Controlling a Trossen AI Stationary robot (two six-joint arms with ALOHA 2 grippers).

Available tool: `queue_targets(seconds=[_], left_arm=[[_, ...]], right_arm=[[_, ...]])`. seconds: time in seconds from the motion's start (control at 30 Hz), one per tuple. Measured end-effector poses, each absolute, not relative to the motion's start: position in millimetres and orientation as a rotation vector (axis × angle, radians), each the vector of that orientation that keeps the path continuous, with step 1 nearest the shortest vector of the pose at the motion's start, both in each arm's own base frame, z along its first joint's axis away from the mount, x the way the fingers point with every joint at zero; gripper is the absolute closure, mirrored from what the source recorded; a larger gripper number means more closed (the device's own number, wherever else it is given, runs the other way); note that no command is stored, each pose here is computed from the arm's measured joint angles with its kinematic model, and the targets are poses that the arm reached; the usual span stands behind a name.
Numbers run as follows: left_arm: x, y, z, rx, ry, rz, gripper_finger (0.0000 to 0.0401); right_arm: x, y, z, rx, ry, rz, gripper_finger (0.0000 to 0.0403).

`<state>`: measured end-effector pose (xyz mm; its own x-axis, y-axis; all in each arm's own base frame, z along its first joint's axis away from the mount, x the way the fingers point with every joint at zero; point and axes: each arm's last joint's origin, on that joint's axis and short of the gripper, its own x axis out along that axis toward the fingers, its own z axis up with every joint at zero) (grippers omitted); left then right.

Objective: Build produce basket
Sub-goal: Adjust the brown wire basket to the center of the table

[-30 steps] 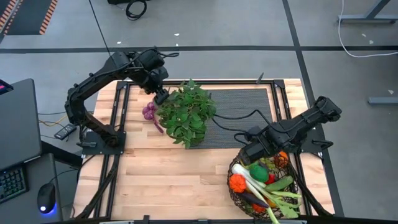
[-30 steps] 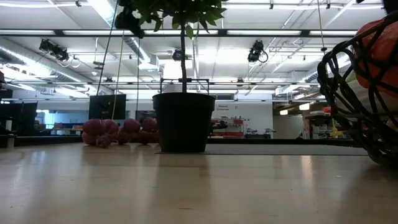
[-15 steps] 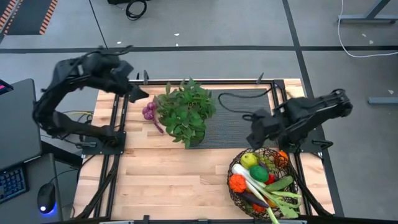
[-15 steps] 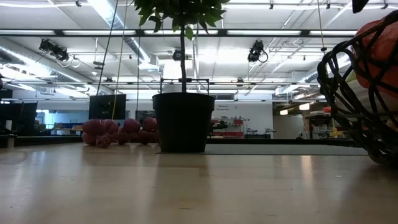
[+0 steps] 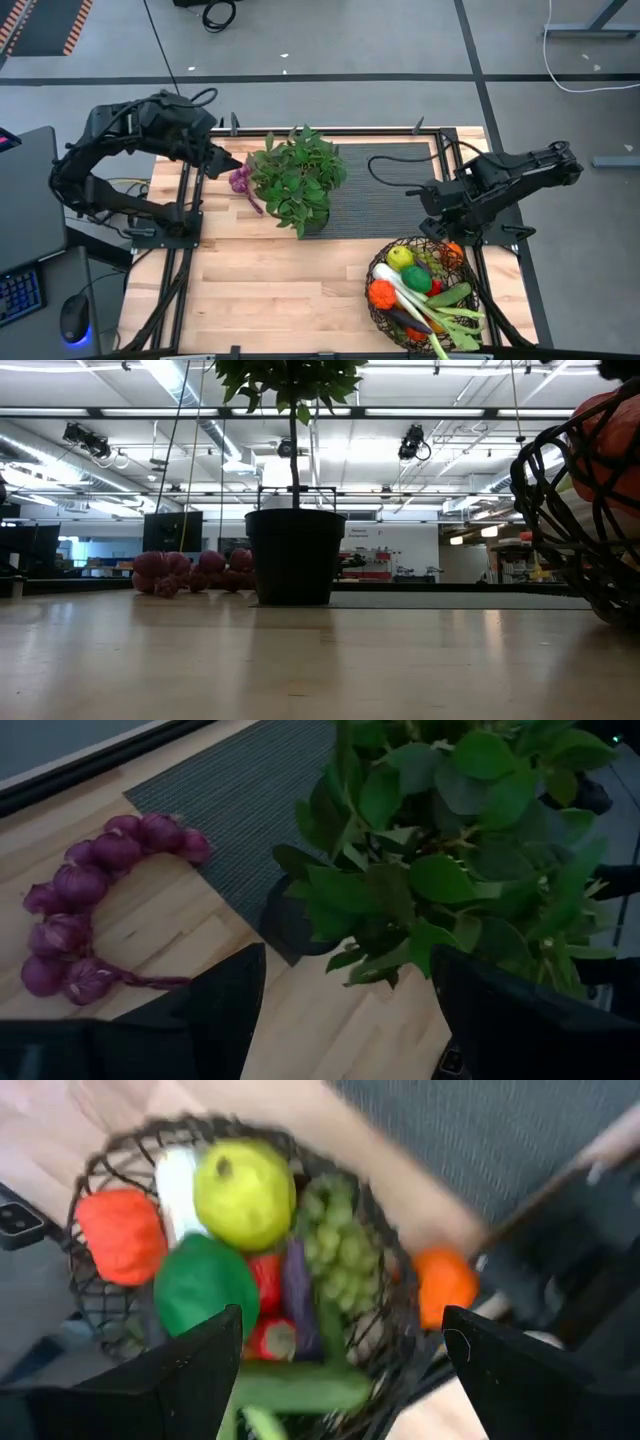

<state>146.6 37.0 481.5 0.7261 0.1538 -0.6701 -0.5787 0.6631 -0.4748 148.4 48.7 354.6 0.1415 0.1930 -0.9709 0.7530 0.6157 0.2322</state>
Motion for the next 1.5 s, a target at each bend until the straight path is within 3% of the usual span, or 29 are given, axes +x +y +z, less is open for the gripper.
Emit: queue_targets(seconds=[0.27,0.47,0.6,0.73,1.17,1.5], left_arm=[[163,39,480,-0.651,0.639,0.403,0.0113],[182,42,475,-0.583,0.684,0.314,0.0113],[189,38,471,-0.526,0.750,0.155,0.0113],[187,36,469,-0.495,0.777,0.139,0.0113],[186,36,470,-0.508,0.769,0.152,0.0113],[186,37,470,-0.532,0.762,0.199,0.0113]], right_arm=[[146,79,353,1.071,1.314,-0.367,0.0057],[141,79,340,1.077,1.430,-0.695,0.0057],[141,81,336,1.127,1.510,-0.788,0.0057],[142,82,331,1.218,1.480,-0.900,0.0057],[148,89,281,0.993,1.799,-0.798,0.0057],[114,91,261,0.931,1.914,-0.912,0.0057]])
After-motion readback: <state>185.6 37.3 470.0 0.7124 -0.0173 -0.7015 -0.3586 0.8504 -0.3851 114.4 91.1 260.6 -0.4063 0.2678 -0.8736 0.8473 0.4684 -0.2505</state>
